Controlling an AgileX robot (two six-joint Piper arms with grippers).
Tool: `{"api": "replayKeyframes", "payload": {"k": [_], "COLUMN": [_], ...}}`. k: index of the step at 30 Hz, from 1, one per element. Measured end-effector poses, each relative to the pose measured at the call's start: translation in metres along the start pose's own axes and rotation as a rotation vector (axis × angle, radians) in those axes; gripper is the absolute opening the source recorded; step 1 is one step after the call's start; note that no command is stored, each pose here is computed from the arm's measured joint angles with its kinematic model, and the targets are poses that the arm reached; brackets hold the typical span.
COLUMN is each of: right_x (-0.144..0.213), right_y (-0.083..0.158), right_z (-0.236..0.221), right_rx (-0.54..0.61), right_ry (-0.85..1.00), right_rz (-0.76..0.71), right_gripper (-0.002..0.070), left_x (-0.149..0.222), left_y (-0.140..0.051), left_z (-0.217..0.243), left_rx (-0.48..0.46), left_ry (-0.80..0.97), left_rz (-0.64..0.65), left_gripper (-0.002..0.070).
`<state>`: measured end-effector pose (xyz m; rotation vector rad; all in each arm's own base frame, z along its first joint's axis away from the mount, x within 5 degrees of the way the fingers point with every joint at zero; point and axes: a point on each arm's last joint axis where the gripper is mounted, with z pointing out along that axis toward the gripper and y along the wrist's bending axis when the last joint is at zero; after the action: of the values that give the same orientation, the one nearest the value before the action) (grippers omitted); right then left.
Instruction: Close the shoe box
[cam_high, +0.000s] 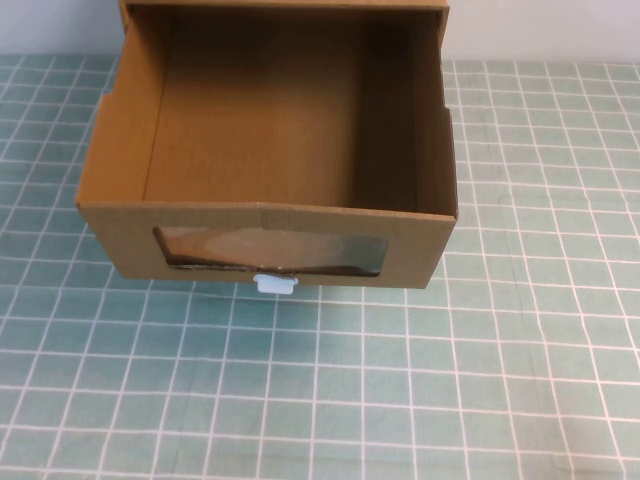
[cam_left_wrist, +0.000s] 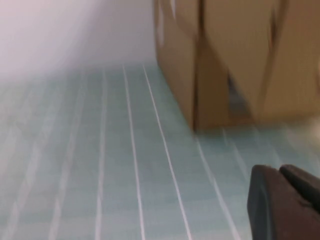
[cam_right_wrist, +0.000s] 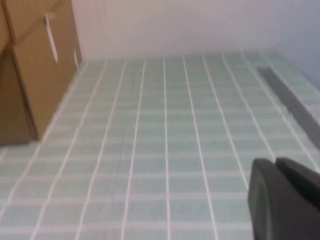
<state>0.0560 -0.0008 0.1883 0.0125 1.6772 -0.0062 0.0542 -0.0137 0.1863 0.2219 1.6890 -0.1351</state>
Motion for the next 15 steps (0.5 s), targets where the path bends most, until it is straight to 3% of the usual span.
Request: {"api": "replayKeyframes", "payload": {"k": [10,15], "right_x": [-0.051,-0.061], "right_y": [0.001,0.002], "right_z": [-0.016,-0.023], "right_rx": [-0.017,-0.021], "right_ry": [-0.593,-0.731], "right_rz": [0.000,0.000], "right_gripper": [-0.0014,-0.0014], "left_x": [-0.047,-0.054], "left_y": [0.012,0.014], "left_z": [-0.014,-0.019], "left_rx": [-0.103,-0.118], "left_ry": [-0.557,-0.644], "left_rz": [-0.127,-0.136], "left_gripper": [-0.0005,-0.0005]}}
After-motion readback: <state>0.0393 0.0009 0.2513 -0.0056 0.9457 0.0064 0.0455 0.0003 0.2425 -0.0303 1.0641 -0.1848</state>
